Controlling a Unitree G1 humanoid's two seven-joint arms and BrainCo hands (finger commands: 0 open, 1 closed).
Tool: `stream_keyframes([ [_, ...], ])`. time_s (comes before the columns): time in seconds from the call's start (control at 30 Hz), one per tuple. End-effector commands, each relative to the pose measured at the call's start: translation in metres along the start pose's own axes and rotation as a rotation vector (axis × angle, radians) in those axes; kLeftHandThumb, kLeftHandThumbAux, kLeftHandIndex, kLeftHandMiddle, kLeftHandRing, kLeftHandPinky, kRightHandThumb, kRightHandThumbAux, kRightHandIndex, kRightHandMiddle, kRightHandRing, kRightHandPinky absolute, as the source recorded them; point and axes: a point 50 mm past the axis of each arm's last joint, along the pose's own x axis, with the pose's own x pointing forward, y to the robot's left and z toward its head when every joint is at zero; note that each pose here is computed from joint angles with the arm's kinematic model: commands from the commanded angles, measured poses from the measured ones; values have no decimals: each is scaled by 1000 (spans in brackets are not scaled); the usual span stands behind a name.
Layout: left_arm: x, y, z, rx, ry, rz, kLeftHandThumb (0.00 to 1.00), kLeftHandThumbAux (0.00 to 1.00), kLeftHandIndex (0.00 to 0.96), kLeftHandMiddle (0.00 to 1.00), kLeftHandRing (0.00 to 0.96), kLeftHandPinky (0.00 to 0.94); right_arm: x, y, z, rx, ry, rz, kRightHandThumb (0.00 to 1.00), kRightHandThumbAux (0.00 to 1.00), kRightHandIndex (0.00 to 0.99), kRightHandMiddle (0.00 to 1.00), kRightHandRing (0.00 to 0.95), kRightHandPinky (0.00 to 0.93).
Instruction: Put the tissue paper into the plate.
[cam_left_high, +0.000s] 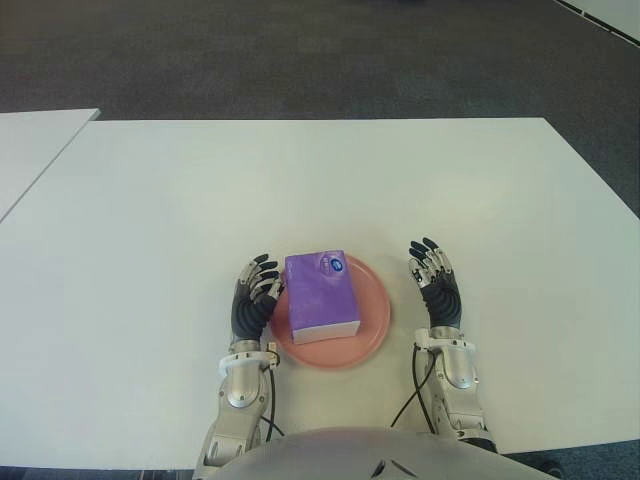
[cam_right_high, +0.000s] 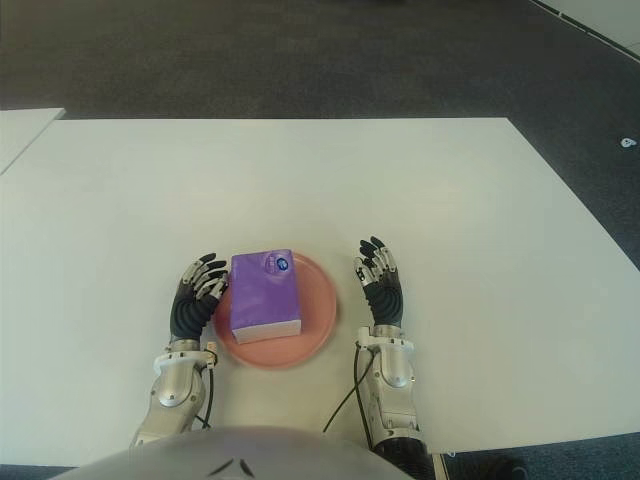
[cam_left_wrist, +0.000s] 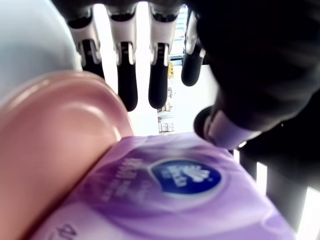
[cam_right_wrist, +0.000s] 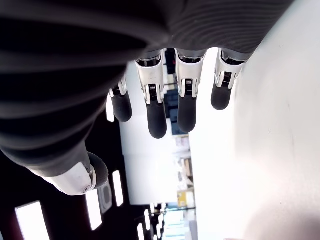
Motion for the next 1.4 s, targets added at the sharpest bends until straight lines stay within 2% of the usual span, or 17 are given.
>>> stream_keyframes([
  [0.03, 1, -10, -2, -24, -5, -41, 247, 657, 216, 290, 311, 341, -9, -7, -15, -21, 87, -19, 307, 625, 147, 243, 189, 141],
  [0.27, 4, -13, -4, -33, -23, -66, 257, 670, 196, 295, 318, 349, -7, -11, -15, -27, 87, -22, 303, 633, 150, 251, 192, 134],
  [0.5, 5, -16, -7, -37, -45, -86, 258, 671, 187, 291, 319, 351, -4, -18, -16, -25, 86, -25, 312, 642, 160, 265, 214, 183],
  [0.7, 14, -10, -17, -48, -42, -98, 235, 640, 202, 297, 321, 350, -3, -25, -17, -26, 85, -34, 317, 637, 163, 267, 231, 205],
  [1.0, 12, -15, -18, -75, -49, -87, 241, 645, 184, 299, 307, 322, -1, -35, -16, -13, 75, -33, 301, 611, 158, 250, 223, 202],
  [1.4, 8, -20, -16, -86, -75, -101, 257, 661, 184, 298, 306, 339, 1, -44, -16, -14, 72, -19, 308, 596, 161, 248, 228, 219],
])
